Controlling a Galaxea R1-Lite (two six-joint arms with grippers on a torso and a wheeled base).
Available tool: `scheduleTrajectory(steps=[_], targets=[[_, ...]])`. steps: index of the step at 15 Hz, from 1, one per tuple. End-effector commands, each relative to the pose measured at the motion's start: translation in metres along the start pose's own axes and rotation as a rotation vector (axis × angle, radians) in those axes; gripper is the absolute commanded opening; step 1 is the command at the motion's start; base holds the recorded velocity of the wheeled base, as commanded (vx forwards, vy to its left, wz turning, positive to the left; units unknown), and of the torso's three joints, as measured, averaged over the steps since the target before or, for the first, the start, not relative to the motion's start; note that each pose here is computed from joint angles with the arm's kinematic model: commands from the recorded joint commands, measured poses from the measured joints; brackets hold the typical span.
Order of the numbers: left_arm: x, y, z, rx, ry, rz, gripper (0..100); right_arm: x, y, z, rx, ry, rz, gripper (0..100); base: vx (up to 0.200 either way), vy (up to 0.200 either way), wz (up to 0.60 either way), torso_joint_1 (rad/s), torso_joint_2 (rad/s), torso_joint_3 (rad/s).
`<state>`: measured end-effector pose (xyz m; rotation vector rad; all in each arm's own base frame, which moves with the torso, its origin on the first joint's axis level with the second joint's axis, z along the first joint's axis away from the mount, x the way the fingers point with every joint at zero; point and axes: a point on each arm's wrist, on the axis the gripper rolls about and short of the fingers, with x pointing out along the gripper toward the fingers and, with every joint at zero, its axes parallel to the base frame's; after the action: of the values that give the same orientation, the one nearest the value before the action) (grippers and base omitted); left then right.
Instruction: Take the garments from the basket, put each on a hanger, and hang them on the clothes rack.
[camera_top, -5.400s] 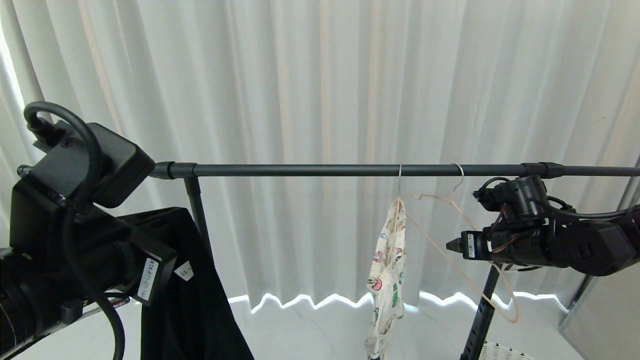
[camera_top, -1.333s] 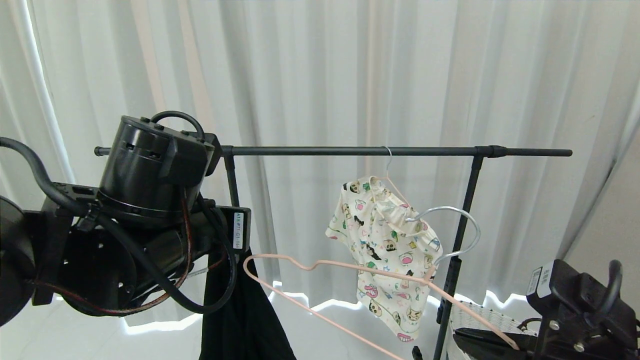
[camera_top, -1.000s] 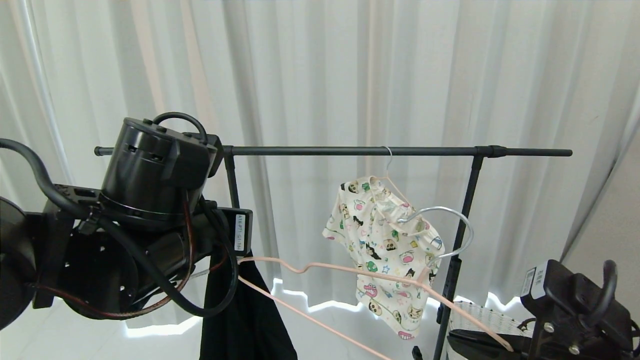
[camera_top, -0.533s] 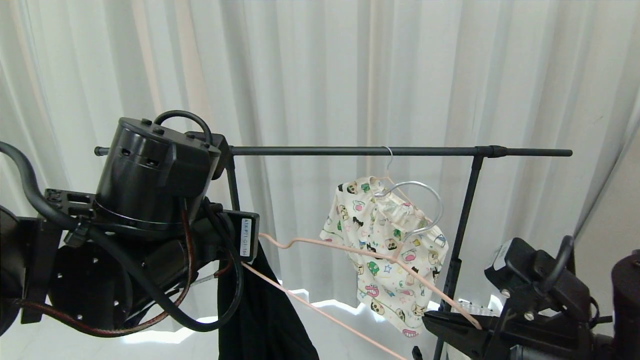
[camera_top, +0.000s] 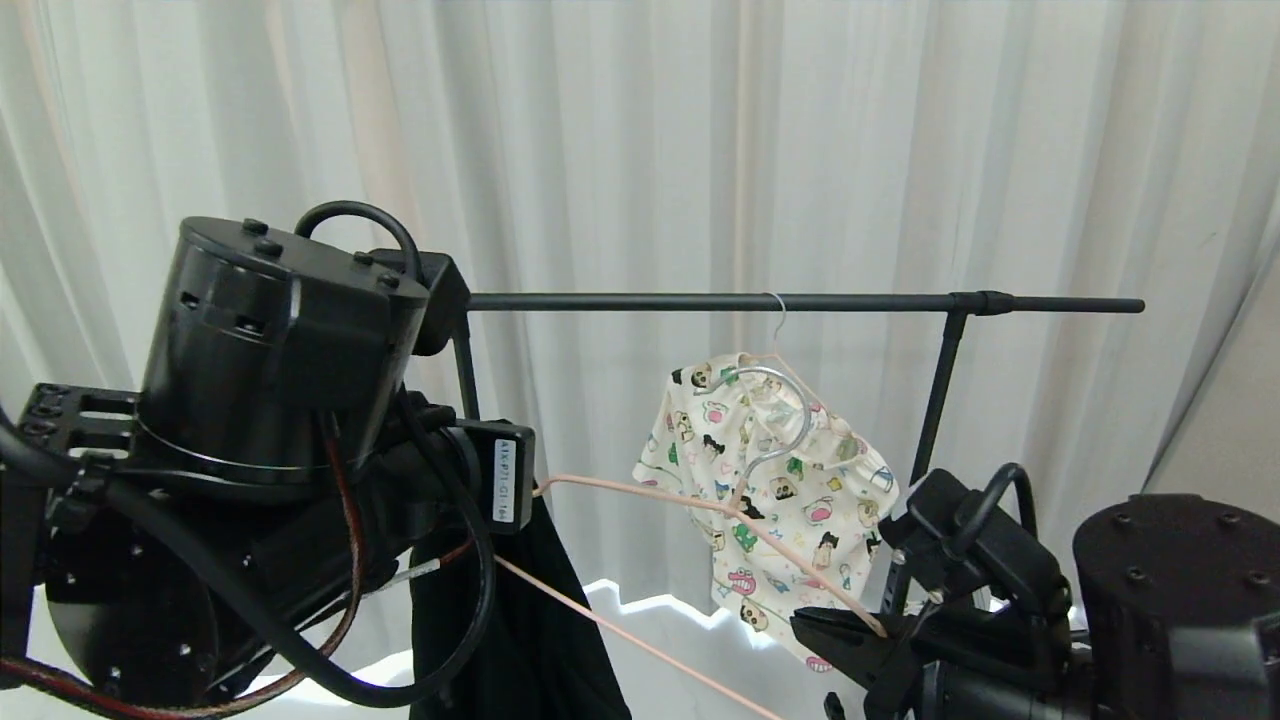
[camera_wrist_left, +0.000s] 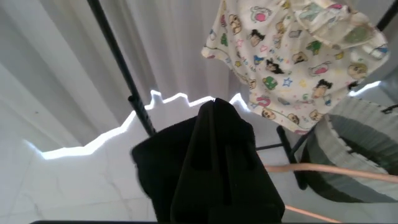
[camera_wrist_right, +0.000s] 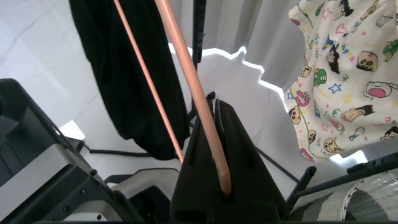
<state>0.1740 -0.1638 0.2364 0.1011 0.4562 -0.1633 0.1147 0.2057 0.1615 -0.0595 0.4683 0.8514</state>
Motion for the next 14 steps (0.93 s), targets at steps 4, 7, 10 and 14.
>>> scheduleTrajectory(steps=[4,7,10,14], targets=[[-0.019,-0.028,0.004,0.013,-0.061,-0.149,0,0.032,0.020,0.004,0.022,0.032,0.037,0,0.000,0.000,0.00,0.000,0.00,0.000],[-0.024,-0.037,0.000,0.007,-0.094,-0.211,0,0.047,0.031,0.004,0.025,0.025,0.058,0,0.000,0.000,0.00,0.000,0.00,0.000],[-0.026,-0.040,-0.007,0.006,-0.114,-0.238,0,0.052,0.032,0.006,0.060,0.013,0.038,0,0.000,0.000,0.00,0.000,0.00,0.000],[-0.036,-0.032,-0.007,-0.005,-0.131,-0.249,0,0.051,0.030,0.007,0.103,-0.003,-0.013,0,0.000,0.000,0.00,0.000,0.00,0.000]])
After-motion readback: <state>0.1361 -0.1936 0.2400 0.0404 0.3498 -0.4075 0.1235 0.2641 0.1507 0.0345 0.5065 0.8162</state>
